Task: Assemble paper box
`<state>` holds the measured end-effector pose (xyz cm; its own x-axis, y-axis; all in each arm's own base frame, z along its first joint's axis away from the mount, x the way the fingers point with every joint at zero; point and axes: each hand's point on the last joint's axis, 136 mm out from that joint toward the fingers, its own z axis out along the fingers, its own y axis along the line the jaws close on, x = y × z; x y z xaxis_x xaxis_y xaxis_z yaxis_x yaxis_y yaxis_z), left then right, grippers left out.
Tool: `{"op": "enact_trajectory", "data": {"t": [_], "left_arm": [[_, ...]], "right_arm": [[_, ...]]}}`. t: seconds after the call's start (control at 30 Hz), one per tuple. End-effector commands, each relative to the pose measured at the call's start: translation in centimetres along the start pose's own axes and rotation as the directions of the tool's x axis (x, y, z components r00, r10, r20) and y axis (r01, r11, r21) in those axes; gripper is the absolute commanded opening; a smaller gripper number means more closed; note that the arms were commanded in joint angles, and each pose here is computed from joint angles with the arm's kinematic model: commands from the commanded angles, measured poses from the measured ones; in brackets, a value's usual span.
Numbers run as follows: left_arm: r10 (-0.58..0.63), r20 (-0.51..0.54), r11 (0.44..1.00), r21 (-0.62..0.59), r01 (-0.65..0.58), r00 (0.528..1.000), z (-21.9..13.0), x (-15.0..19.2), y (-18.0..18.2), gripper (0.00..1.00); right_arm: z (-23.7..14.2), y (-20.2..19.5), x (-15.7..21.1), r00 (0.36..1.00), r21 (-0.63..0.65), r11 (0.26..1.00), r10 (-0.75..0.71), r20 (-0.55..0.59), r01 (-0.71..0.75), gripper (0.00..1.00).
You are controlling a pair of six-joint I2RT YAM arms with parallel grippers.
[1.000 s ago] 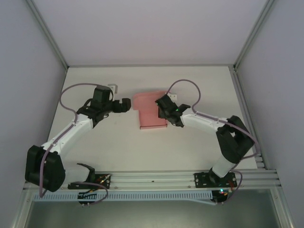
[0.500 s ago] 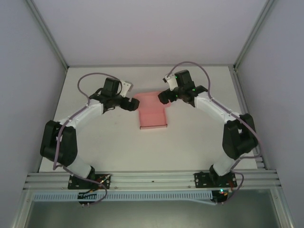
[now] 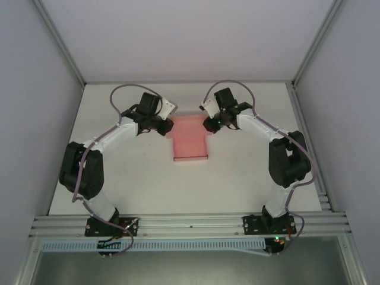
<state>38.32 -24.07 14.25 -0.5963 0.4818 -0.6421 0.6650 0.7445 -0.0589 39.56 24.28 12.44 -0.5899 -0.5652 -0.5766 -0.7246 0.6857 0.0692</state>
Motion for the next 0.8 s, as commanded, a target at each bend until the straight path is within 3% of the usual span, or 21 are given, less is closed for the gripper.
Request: {"op": "enact_trajectory", "data": {"t": [0.0,0.2,0.33,0.43,0.53,0.77], "left_arm": [[0.028,-0.049,0.996,-0.079,-0.032,0.998,0.1,0.1,0.1,0.00],[-0.004,-0.046,0.972,-0.235,-0.007,0.999,-0.7,-0.9,0.9,0.00],[-0.141,0.048,0.932,-0.331,0.149,0.989,-1.8,-3.0,1.8,0.00],[-0.263,0.179,0.902,-0.304,0.308,0.948,-2.2,-5.2,1.7,0.00],[-0.357,0.268,0.886,-0.205,0.415,0.895,-2.0,-7.2,0.8,0.00],[-0.479,0.340,0.823,-0.147,0.549,0.809,-0.4,-8.3,1.1,0.00]], "right_arm": [[-1.4,0.4,-0.1,1.000,0.001,1.000,0.000,-0.007,0.000,0.07],[-2.7,-1.1,-0.4,0.999,0.174,0.984,0.044,0.032,-0.049,0.00],[-4.8,-2.2,-2.5,0.963,0.277,0.936,0.155,0.220,-0.215,0.00],[-5.9,-2.6,-4.3,0.846,0.201,0.879,0.319,0.426,-0.433,0.00],[-5.8,-2.4,-5.5,0.727,0.084,0.838,0.413,0.549,-0.539,0.00],[-5.7,-3.3,-6.8,0.512,-0.005,0.712,0.509,0.692,-0.702,0.00]]}}
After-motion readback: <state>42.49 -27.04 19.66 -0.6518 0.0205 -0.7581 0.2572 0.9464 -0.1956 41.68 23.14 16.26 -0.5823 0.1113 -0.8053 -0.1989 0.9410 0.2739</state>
